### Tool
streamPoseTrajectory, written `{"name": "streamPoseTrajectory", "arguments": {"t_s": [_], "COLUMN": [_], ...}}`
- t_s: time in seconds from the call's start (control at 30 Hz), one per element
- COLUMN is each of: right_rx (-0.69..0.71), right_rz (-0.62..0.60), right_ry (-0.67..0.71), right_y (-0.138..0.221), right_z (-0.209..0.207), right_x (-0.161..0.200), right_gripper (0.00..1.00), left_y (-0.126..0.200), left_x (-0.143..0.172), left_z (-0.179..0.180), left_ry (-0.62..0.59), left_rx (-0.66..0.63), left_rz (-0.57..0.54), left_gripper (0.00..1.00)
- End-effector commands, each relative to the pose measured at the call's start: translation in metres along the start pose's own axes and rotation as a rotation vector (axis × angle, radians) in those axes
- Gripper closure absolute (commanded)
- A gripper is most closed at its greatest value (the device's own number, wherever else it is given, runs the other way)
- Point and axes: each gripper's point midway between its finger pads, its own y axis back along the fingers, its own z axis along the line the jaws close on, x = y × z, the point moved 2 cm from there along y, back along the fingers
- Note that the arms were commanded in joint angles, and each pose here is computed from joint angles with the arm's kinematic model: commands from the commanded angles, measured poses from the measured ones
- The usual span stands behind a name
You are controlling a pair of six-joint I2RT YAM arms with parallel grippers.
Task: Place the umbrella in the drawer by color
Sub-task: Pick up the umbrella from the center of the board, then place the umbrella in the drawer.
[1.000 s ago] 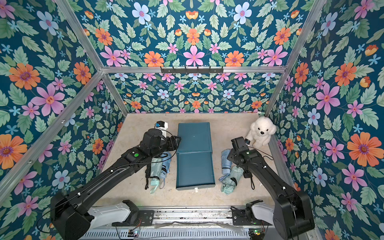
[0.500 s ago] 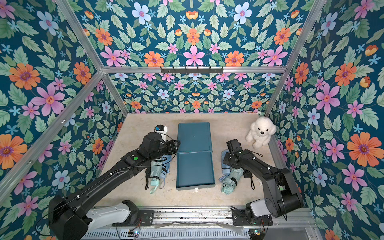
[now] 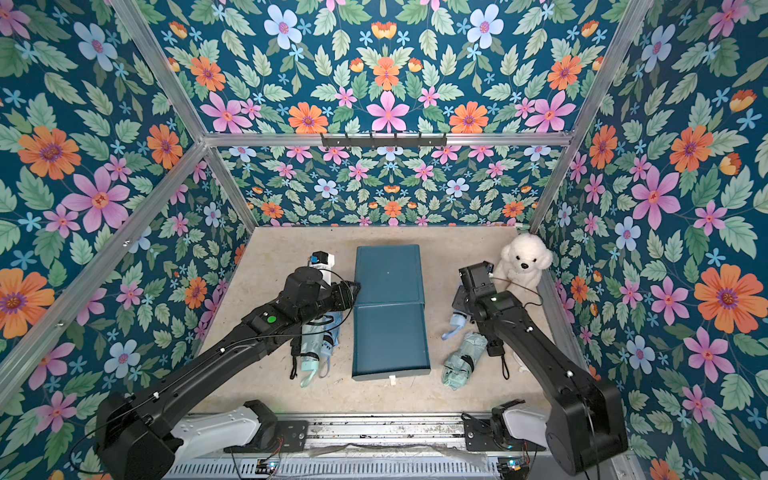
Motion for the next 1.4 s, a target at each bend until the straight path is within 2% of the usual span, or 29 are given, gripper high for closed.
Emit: {"name": "streamPoseTrajectory", "arguments": {"t_s": [0.0,0.1,0.17,0.23,0.3,0.37,0.5,0.6,0.77,1.13,1.37], "right_rx": [-0.014,-0.235,-0.428,-0.634,-0.848,-0.976,-0.933,-0.855,-0.824,-0.728,-0.71], "right_rz": [-0.181,-0.234,-0.175,-0.062,0.111,0.253,0.441,0.517,0.614,0.658,0.653], "right_ry": [-0.023,-0.04,-0.039,-0.041,-0.01,0.033,0.081,0.037,-0.015,-0.044,-0.047], "right_y": [0.066,0.132,0.162,0.184,0.206,0.222,0.216,0.197,0.177,0.138,0.125], "right_z": [0.009,0.053,0.09,0.127,0.166,0.19,0.199,0.186,0.177,0.185,0.191], "right_x": [-0.045,-0.073,-0.072,-0.059,-0.03,0.002,0.063,0.088,0.12,0.138,0.14], "right_gripper": [1.0,1.0,1.0,1.0,1.0,1.0,1.0,1.0,1.0,1.0,1.0], "left_y": [0.0,-0.002,-0.003,-0.004,-0.004,-0.004,-0.005,-0.006,-0.006,-0.007,-0.007], "left_x": [-0.004,-0.004,-0.003,-0.003,-0.004,-0.004,-0.003,-0.002,-0.002,-0.003,-0.001], "left_z": [-0.001,-0.001,-0.001,-0.001,-0.001,0.0,-0.001,0.0,0.0,-0.003,-0.003], "left_ry": [0.006,0.007,0.006,0.005,0.002,0.001,-0.006,-0.007,-0.006,-0.018,-0.026], "left_rx": [0.0,-0.003,-0.003,-0.005,-0.006,-0.006,-0.003,-0.005,-0.004,0.002,0.003], "left_rz": [-0.017,-0.012,-0.01,-0.009,-0.011,-0.012,-0.006,-0.004,-0.008,0.004,0.01], "left_gripper": [0.38,0.39,0.39,0.39,0.38,0.38,0.38,0.38,0.38,0.39,0.39]}}
